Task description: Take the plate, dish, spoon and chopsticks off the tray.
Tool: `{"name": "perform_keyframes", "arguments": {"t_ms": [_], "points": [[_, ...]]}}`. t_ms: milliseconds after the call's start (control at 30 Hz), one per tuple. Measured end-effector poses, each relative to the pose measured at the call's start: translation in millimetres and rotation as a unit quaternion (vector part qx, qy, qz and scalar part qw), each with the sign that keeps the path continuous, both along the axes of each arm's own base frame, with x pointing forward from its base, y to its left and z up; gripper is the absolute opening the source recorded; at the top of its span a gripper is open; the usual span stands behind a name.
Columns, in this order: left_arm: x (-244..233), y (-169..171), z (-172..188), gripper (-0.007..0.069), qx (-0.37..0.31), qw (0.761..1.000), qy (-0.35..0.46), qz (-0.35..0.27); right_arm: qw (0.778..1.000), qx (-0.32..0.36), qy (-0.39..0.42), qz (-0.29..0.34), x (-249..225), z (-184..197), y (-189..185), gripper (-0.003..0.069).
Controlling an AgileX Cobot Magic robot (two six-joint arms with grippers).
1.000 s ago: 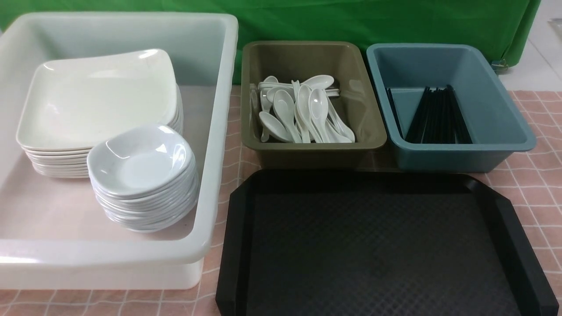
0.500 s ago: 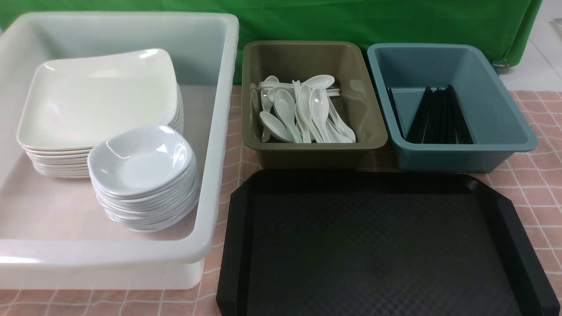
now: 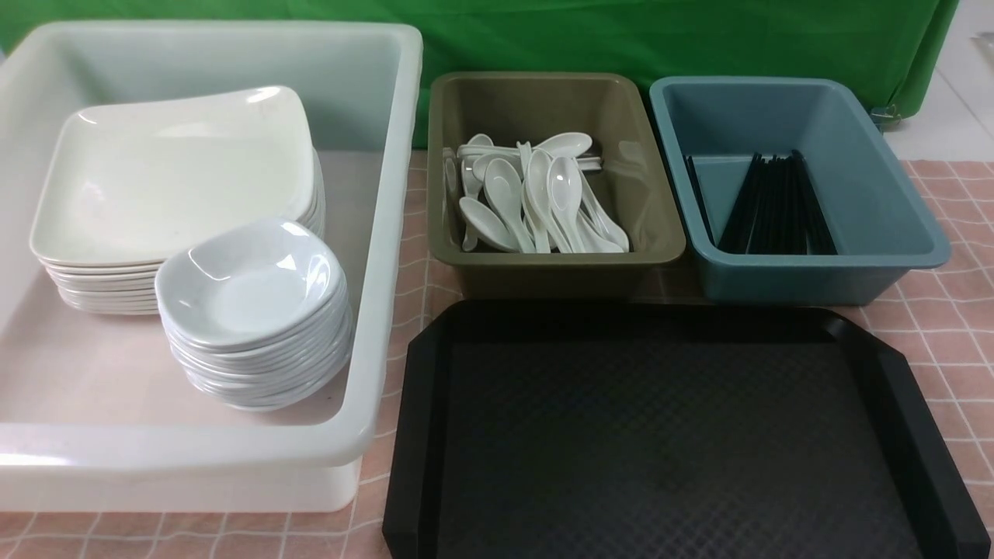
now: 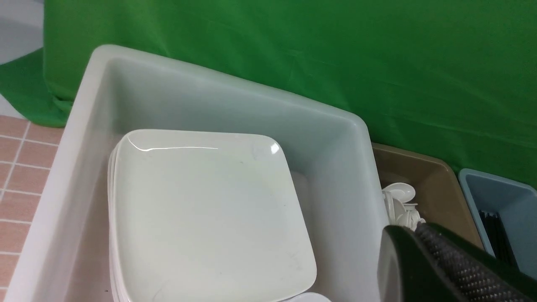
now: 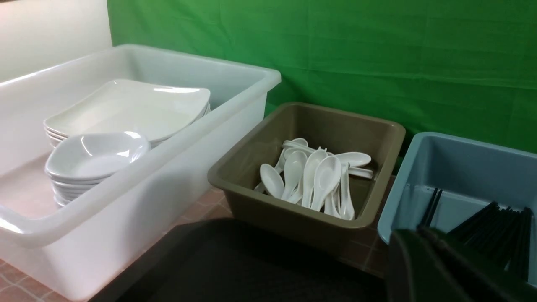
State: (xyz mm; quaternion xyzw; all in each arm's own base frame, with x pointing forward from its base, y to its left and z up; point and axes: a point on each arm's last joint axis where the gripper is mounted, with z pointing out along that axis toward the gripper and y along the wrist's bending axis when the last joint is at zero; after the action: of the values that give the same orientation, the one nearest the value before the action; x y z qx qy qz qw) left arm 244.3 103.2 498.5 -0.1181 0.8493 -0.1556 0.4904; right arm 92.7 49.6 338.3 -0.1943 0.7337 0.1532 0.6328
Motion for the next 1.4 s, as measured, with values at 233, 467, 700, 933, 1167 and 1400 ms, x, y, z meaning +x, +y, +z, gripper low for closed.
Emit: {"name": "perform_keyframes", "arguments": {"t_ms": [233, 467, 700, 933, 1167, 1400], "points": [[0.0, 0.1, -0.1, 0.0020, 0.001, 1.000, 0.001, 0.000, 1.000, -0.003, 0.006, -0.005, -9.2, -24.6, -5.7, 0.0063], [0.0, 0.1, -0.1, 0.0020, 0.007, 1.000, -0.001, -0.004, 0.994, -0.018, 0.025, -0.101, -28.1, -94.3, -29.6, 0.0080], [8.1, -20.0, -1.8, 0.0020, 0.012, 0.999, 0.004, -0.043, 0.983, -0.038, 0.042, -0.175, -36.1, -145.1, -41.3, 0.0096], [28.8, -81.9, -32.2, 0.0020, 0.009, 0.985, 0.057, -0.162, 0.979, -0.035, 0.032, -0.196, -38.0, -152.2, -43.9, 0.0115], [28.2, -143.2, -49.7, 0.0020, 0.041, 0.960, 0.096, -0.261, 0.979, -0.036, 0.037, -0.196, -38.2, -152.8, -43.9, 0.0125], [-16.8, -180.6, -36.6, 0.0020, 0.076, 0.941, 0.072, -0.321, 0.979, -0.036, 0.037, -0.196, -38.2, -152.9, -43.9, 0.0134]]}}
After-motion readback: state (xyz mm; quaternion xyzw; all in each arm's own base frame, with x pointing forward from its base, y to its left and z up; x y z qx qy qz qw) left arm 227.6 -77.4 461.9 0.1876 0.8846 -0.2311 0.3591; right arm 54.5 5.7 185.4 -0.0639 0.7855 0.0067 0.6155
